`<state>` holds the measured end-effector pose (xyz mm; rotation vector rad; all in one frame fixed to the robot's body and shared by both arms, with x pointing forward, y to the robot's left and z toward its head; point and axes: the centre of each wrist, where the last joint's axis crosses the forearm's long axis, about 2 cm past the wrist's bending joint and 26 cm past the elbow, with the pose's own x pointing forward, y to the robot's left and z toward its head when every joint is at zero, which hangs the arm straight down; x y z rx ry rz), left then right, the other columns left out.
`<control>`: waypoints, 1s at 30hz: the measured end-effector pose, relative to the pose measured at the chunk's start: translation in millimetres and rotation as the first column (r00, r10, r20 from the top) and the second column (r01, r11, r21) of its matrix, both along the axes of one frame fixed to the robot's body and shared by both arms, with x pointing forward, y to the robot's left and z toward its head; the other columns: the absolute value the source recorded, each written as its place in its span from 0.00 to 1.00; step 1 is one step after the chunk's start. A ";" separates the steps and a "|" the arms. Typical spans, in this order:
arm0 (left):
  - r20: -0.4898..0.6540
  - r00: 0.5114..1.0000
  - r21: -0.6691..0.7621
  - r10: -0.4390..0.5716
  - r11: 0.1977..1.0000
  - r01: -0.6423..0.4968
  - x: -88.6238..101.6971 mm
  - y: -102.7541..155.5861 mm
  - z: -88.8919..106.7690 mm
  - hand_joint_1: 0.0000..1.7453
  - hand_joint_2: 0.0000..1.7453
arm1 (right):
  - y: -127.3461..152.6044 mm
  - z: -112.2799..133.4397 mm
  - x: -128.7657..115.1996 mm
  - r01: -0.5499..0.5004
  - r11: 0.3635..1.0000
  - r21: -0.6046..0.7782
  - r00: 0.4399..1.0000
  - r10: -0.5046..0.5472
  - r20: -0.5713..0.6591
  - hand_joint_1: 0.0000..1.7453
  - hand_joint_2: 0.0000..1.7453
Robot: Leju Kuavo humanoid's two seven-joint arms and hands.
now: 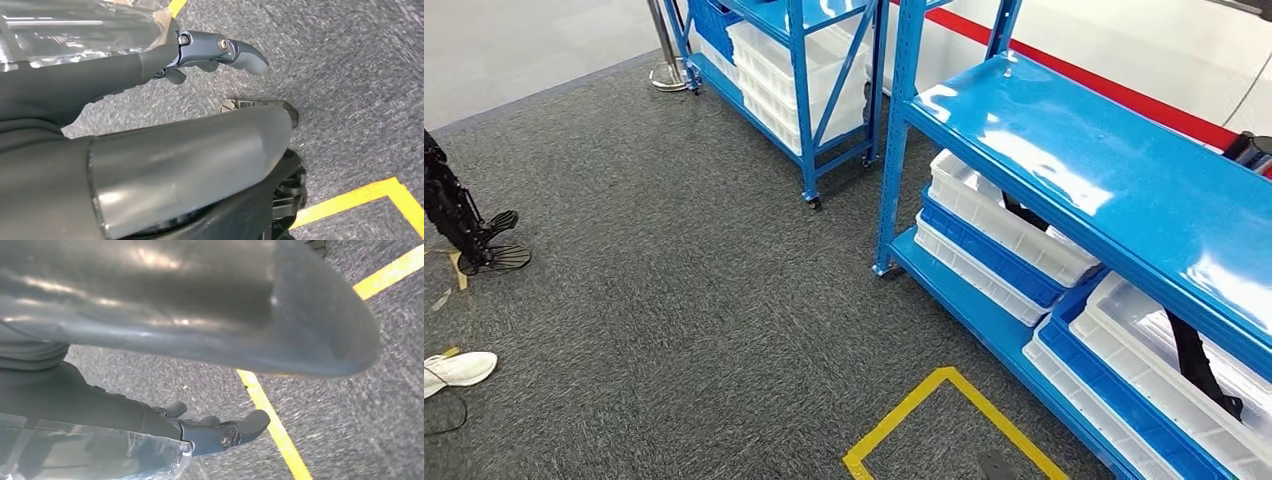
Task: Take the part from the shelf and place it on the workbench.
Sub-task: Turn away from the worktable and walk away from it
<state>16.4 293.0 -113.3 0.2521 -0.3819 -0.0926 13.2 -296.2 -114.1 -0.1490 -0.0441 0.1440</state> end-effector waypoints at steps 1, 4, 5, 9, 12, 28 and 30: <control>-0.002 1.000 0.000 0.003 1.000 -0.003 -0.3 0.2 0.0 0.00 0.00 | 0.1 0.0 -0.2 -0.004 1.000 0.000 1.000 0.004 0.000 0.00 0.00; -0.003 1.000 0.000 0.011 1.000 -0.011 -0.1 -0.1 0.0 0.00 0.00 | 0.1 -0.1 -1.2 -0.015 1.000 0.000 1.000 0.015 -0.002 0.00 0.00; -0.002 1.000 0.000 0.012 1.000 -0.012 -0.1 -0.2 0.0 0.00 0.00 | 0.0 0.0 -0.6 -0.017 1.000 0.000 1.000 0.017 0.000 0.00 0.00; -0.008 1.000 -0.002 0.014 1.000 -0.014 -4.0 -1.5 -0.2 0.00 0.00 | -2.1 0.2 3.0 -0.022 1.000 0.000 1.000 0.022 0.008 0.00 0.00; -0.008 1.000 -0.005 0.014 1.000 -0.014 -4.2 -3.5 -0.2 0.00 0.00 | -4.2 0.1 0.6 -0.024 1.000 -0.003 1.000 0.024 0.005 0.00 0.00; -0.011 1.000 -0.006 0.019 1.000 -0.019 -6.6 -3.9 -0.3 0.00 0.00 | -5.6 0.2 2.4 -0.036 0.999 -0.005 0.999 0.036 0.017 0.00 0.00; -0.010 1.000 -0.005 0.019 1.000 -0.019 -6.3 -3.3 -0.3 0.00 0.00 | -5.1 0.2 2.6 -0.036 0.999 -0.004 0.999 0.036 0.017 0.00 0.00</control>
